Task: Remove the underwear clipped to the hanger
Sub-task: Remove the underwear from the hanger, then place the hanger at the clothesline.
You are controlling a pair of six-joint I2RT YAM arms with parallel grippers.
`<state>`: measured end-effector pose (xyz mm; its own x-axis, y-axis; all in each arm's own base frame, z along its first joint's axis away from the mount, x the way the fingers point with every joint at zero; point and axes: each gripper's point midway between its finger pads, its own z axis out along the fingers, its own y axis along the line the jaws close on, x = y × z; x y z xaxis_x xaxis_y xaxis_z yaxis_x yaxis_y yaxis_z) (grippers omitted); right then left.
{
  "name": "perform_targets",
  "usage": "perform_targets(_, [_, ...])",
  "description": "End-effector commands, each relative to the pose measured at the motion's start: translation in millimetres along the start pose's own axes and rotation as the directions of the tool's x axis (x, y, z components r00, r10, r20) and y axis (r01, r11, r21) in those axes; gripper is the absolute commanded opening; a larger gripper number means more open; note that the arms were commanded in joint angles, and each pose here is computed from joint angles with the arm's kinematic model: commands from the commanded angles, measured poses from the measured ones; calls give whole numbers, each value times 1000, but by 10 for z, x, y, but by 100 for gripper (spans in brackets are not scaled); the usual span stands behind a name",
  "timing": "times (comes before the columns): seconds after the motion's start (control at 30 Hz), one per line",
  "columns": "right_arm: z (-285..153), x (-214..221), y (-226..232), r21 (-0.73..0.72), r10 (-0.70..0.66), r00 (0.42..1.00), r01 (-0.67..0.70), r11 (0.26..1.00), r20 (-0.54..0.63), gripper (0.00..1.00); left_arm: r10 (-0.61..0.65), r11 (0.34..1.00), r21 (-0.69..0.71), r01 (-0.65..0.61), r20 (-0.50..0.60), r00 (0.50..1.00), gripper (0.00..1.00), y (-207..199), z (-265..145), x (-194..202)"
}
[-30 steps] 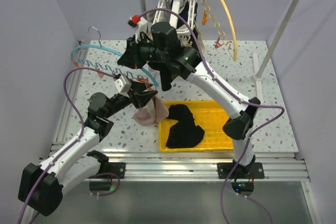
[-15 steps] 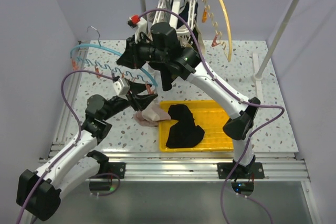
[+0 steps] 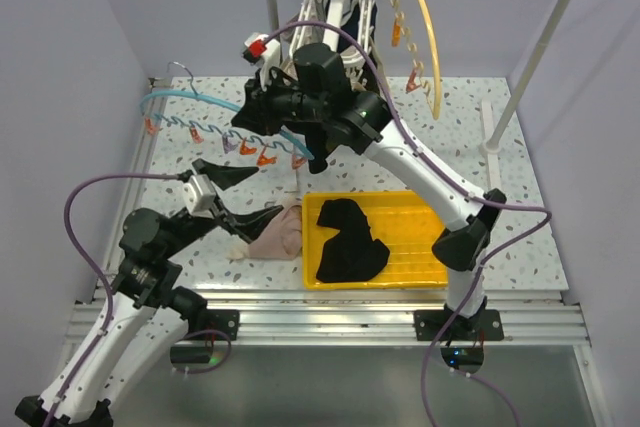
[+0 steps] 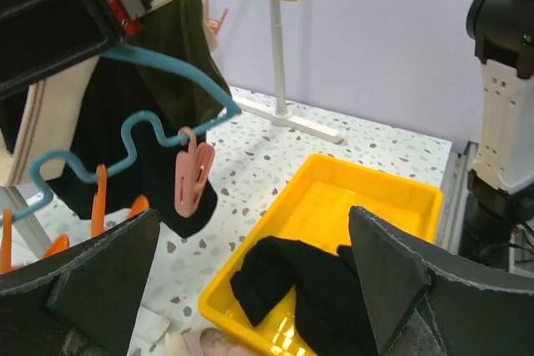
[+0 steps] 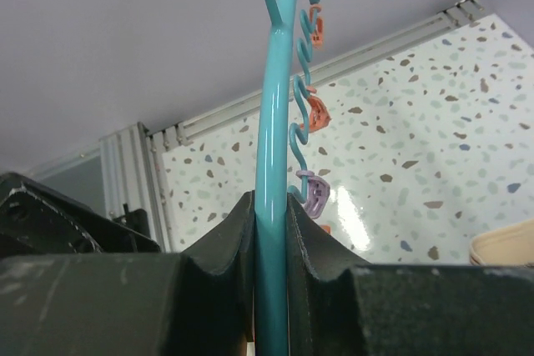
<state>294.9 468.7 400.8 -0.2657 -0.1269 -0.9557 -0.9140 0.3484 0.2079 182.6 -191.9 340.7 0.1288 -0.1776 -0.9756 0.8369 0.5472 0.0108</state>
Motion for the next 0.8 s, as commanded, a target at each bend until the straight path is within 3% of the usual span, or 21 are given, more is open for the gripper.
perform_targets(0.0, [-583,-561,277,-22,-220,966,224,974,135,0,-18,998,57,22,-79,997,99,-189,-151,21])
perform_targets(0.13, [-836,-323,285,-66,-246,967,250,966,71,0,1,990,140,2,-16,1000,100,-447,-296,-323])
perform_targets(0.3, [-1396,25,312,-128,-288,957,289,949,24,0,50,989,137,-61,79,996,100,-557,-413,-814])
perform_targets(0.37, [-1589,52,335,-166,-301,953,304,938,43,0,93,986,129,-111,138,986,100,-603,-468,-1085])
perform_targets(0.5, [-2187,-237,216,-71,-333,933,345,936,136,0,142,975,143,-173,204,969,100,-687,-506,-1401])
perform_targets(0.77, [-3018,-700,444,93,-397,869,388,917,295,0,146,977,130,-171,181,973,100,-563,-378,-1191])
